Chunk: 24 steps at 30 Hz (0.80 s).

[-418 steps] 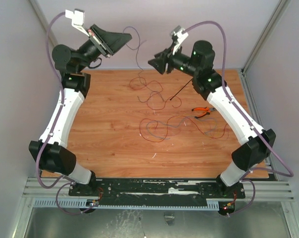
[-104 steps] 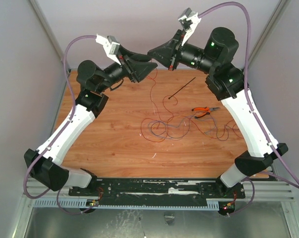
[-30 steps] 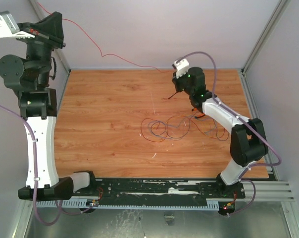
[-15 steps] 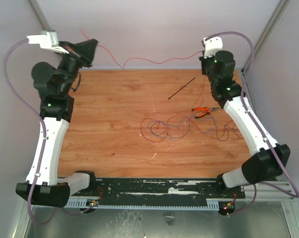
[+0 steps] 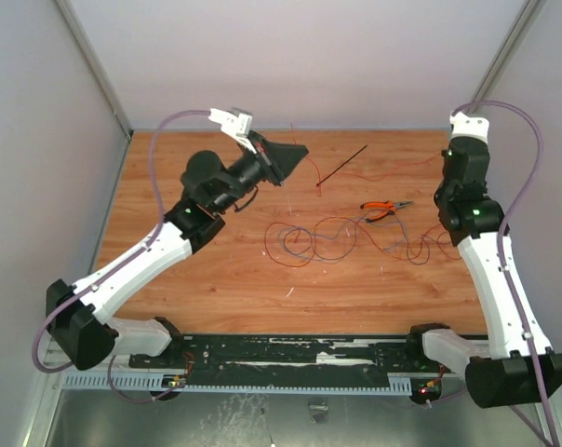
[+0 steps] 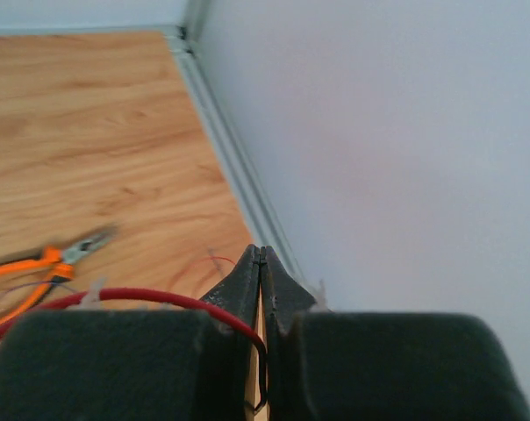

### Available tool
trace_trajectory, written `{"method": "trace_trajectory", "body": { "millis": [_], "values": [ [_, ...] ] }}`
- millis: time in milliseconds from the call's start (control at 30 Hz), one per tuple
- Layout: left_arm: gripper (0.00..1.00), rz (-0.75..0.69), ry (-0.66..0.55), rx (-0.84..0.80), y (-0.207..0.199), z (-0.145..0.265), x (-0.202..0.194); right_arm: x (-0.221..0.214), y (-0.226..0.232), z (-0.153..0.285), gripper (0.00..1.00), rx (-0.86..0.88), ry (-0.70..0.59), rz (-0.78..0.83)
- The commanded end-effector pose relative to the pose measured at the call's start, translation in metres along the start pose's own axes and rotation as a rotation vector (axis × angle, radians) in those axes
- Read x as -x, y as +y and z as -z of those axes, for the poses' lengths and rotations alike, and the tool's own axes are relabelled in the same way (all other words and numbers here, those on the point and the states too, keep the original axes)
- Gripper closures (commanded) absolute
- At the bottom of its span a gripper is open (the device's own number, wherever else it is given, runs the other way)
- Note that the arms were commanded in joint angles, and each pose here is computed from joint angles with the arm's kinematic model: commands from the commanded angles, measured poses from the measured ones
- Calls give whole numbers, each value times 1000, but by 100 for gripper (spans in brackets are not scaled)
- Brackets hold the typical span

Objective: Zip-tie the wires
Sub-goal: Straighten the cable at the center of the board.

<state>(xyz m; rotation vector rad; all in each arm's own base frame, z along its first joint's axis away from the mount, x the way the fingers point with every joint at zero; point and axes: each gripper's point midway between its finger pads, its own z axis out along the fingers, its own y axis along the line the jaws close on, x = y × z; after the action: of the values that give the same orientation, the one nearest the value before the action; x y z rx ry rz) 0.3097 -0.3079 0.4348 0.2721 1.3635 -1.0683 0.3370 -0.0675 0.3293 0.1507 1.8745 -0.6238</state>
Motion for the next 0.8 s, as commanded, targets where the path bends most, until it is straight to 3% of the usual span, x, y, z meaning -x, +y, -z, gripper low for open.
{"method": "trace_trajectory", "body": {
  "millis": [0, 167, 333, 500, 767],
  "values": [
    [100, 75, -61, 24, 1, -7, -22, -26, -58, 21, 100, -223, 86, 22],
    [100, 96, 17, 73, -7, -12, -86, -57, -76, 26, 100, -306, 147, 43],
    [100, 182, 56, 174, 20, 3, -133, -108, -52, 4, 100, -261, 254, 110],
    [100, 194, 48, 271, 46, 26, -150, -144, -33, -20, 100, -252, 370, 165],
    [100, 230, 26, 388, 82, 60, -158, -168, -26, -49, 100, -274, 429, 197]
  ]
}}
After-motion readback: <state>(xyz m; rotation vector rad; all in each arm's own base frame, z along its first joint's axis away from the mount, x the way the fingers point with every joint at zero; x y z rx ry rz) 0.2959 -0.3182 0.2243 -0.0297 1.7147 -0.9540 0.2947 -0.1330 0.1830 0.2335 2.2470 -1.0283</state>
